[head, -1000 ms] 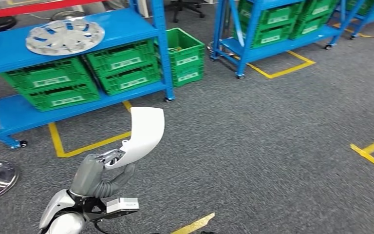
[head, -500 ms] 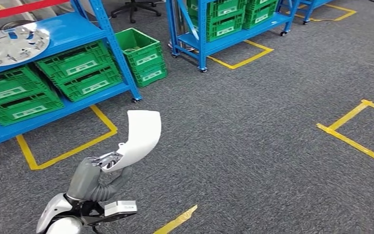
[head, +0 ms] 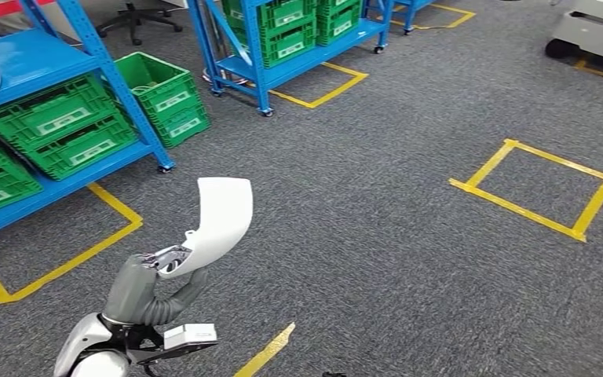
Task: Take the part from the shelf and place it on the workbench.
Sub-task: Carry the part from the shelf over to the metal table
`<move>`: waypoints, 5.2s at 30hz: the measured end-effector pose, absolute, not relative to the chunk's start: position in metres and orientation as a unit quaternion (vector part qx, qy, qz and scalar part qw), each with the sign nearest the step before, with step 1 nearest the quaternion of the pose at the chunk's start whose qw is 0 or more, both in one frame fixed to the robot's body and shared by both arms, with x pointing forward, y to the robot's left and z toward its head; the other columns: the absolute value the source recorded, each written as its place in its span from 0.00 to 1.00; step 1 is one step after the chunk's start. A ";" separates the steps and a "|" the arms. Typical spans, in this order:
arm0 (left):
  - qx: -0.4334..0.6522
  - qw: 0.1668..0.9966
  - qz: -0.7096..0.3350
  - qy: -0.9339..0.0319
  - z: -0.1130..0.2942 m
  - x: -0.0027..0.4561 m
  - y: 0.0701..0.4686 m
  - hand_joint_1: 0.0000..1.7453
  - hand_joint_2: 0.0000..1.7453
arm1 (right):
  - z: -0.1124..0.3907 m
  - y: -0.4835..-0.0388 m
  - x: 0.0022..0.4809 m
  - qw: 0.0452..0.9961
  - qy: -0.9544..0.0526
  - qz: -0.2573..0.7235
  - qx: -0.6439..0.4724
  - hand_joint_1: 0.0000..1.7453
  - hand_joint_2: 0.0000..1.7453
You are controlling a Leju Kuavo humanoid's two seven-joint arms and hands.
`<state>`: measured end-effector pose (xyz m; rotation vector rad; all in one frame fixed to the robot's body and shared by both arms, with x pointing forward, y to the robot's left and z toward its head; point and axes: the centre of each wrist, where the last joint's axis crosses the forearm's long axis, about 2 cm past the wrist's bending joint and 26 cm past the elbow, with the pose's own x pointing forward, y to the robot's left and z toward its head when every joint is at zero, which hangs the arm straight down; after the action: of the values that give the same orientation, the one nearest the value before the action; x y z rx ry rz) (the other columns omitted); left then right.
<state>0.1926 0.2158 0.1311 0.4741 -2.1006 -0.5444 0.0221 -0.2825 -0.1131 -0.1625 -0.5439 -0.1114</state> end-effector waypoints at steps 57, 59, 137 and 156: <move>0.182 0.414 -0.200 -0.869 0.137 0.209 0.230 1.00 1.00 | -0.113 -0.283 0.028 0.957 -0.278 -0.062 -0.053 0.00 1.00; 0.180 0.409 -0.201 -0.872 0.139 0.211 0.230 1.00 1.00 | -0.113 -0.284 0.027 0.956 -0.281 -0.064 -0.054 0.00 1.00; 0.211 0.424 -0.232 -0.849 0.127 0.243 0.233 1.00 1.00 | -0.113 -0.285 0.019 0.961 -0.257 -0.083 -0.060 0.00 1.00; 0.238 0.441 -0.247 -0.829 0.123 0.257 0.234 1.00 1.00 | -0.114 -0.285 0.018 0.962 -0.258 -0.070 -0.056 0.00 1.00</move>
<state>0.2575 0.2340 0.1233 0.5906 -2.0589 -0.6136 0.0180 -0.2851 -0.1136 -0.1129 -0.5219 -0.1409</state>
